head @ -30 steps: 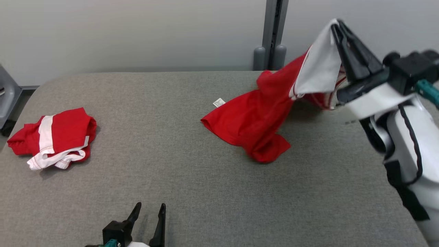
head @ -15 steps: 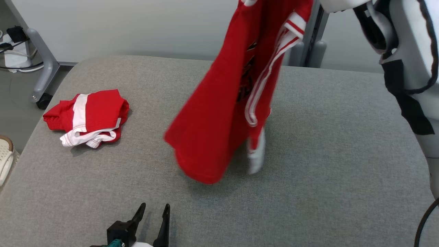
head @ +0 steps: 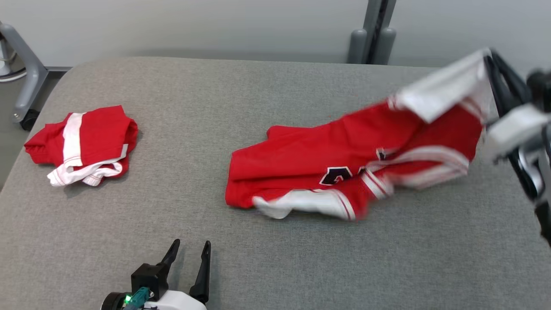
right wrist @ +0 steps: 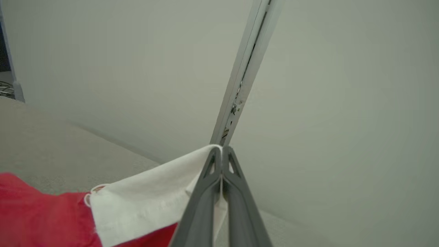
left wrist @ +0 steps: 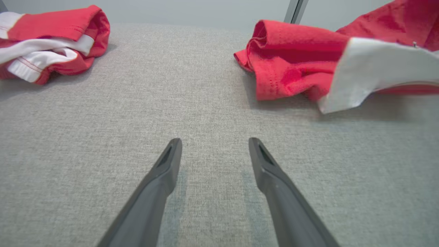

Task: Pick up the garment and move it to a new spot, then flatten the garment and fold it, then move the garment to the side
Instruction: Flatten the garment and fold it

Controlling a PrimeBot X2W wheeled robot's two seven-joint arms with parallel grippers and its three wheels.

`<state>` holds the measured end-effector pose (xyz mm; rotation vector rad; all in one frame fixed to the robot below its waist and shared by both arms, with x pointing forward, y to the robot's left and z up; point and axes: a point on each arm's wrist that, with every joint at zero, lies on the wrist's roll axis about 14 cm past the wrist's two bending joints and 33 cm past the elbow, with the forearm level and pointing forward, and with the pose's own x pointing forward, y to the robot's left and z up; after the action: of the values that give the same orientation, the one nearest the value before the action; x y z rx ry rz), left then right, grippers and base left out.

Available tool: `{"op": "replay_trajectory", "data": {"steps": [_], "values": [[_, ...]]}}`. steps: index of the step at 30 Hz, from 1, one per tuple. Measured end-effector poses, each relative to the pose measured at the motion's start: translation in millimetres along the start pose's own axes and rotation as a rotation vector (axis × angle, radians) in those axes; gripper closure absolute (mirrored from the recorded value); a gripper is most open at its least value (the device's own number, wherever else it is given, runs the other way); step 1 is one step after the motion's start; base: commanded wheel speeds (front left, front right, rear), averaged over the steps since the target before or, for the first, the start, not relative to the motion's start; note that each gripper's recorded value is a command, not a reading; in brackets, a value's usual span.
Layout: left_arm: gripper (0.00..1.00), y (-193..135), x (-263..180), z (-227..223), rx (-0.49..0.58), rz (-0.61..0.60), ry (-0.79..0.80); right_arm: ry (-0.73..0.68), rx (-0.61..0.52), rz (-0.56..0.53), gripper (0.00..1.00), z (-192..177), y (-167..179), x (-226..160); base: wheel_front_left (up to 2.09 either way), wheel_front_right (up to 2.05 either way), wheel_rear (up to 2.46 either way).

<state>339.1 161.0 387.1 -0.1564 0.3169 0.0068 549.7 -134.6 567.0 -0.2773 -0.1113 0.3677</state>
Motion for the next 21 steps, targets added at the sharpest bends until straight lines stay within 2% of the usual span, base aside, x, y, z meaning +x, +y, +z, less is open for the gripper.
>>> {"op": "replay_trajectory", "data": {"steps": [5, 9, 10, 11, 12, 21], "values": [[0.0, -2, 3, 0, 0.014, -0.014, 0.003, 0.166, 0.085, -0.039, 1.0, -74, 11, -58, 0.0, 0.0, 0.0], [0.0, -3, 3, 1, 0.02, -0.02, -0.001, 0.237, 0.144, -0.092, 1.0, -102, 15, -97, 0.0, 0.0, 0.0], [0.0, -4, 3, 2, 0.022, -0.027, -0.004, 0.244, 0.161, -0.106, 0.84, -105, 16, -104, 0.0, 0.0, 0.0], [0.0, -5, 4, 3, 0.023, -0.029, -0.008, 0.246, 0.179, -0.119, 0.05, -107, 18, -109, 0.0, 0.0, 0.0], [0.0, -6, 4, 4, 0.024, -0.033, -0.012, 0.25, 0.193, -0.126, 0.0, -108, 20, -114, 0.0, 0.0, 0.0], [0.0, -14, 5, 18, 0.015, -0.052, -0.058, 0.283, 0.281, -0.272, 0.0, -121, 10, -163, 0.0, 0.0, 0.0]]}}
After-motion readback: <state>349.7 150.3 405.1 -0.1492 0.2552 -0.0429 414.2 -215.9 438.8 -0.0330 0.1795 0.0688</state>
